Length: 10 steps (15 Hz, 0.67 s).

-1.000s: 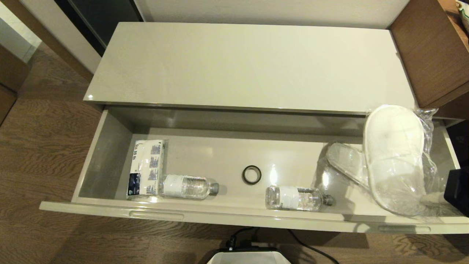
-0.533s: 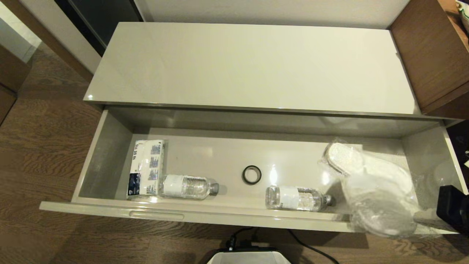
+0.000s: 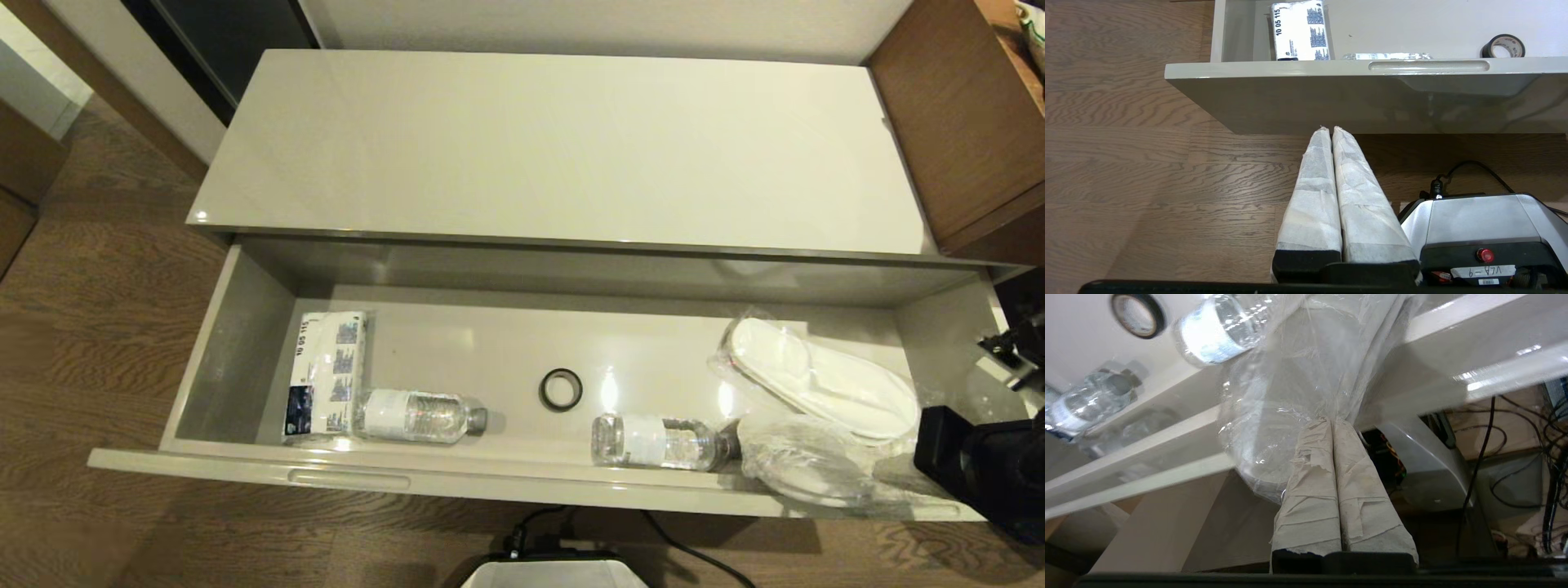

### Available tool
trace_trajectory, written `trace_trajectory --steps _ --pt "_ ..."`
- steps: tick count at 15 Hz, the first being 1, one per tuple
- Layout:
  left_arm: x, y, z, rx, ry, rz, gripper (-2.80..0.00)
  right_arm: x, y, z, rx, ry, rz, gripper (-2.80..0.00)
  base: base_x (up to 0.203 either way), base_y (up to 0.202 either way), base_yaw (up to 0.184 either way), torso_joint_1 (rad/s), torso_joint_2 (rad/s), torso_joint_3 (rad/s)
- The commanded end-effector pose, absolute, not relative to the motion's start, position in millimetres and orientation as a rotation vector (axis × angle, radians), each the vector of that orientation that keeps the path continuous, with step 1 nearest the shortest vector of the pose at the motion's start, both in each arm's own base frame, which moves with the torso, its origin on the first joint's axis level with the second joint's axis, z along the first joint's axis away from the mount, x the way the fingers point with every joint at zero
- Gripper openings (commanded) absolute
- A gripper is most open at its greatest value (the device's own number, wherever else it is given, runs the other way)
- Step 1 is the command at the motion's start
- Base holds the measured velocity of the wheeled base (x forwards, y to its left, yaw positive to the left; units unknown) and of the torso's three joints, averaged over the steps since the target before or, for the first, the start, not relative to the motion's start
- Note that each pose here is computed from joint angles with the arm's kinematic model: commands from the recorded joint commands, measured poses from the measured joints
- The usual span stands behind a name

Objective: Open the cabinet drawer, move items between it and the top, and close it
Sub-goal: Put the disposable slippers in the drawer

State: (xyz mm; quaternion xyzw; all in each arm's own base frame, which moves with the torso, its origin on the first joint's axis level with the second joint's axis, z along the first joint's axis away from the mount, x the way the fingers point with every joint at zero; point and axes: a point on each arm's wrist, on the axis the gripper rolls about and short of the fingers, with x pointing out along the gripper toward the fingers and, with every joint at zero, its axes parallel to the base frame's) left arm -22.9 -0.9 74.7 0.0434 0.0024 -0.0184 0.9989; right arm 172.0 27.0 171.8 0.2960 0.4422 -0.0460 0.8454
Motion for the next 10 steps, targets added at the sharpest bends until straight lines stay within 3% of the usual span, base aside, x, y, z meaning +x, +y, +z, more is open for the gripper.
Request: trace_trajectory --steps 1,10 --pt "-22.8 -0.9 74.7 0.087 0.006 -0.037 -2.8 191.8 29.1 155.8 0.635 0.977 -0.13 -2.8 0.0 0.0 0.0 0.0 0.0 0.0" --pt "-22.8 -0.9 74.7 0.087 0.006 -0.037 -2.8 283.7 12.6 121.4 0.634 0.821 -0.303 -2.8 0.0 0.0 0.0 0.0 0.0 0.0"
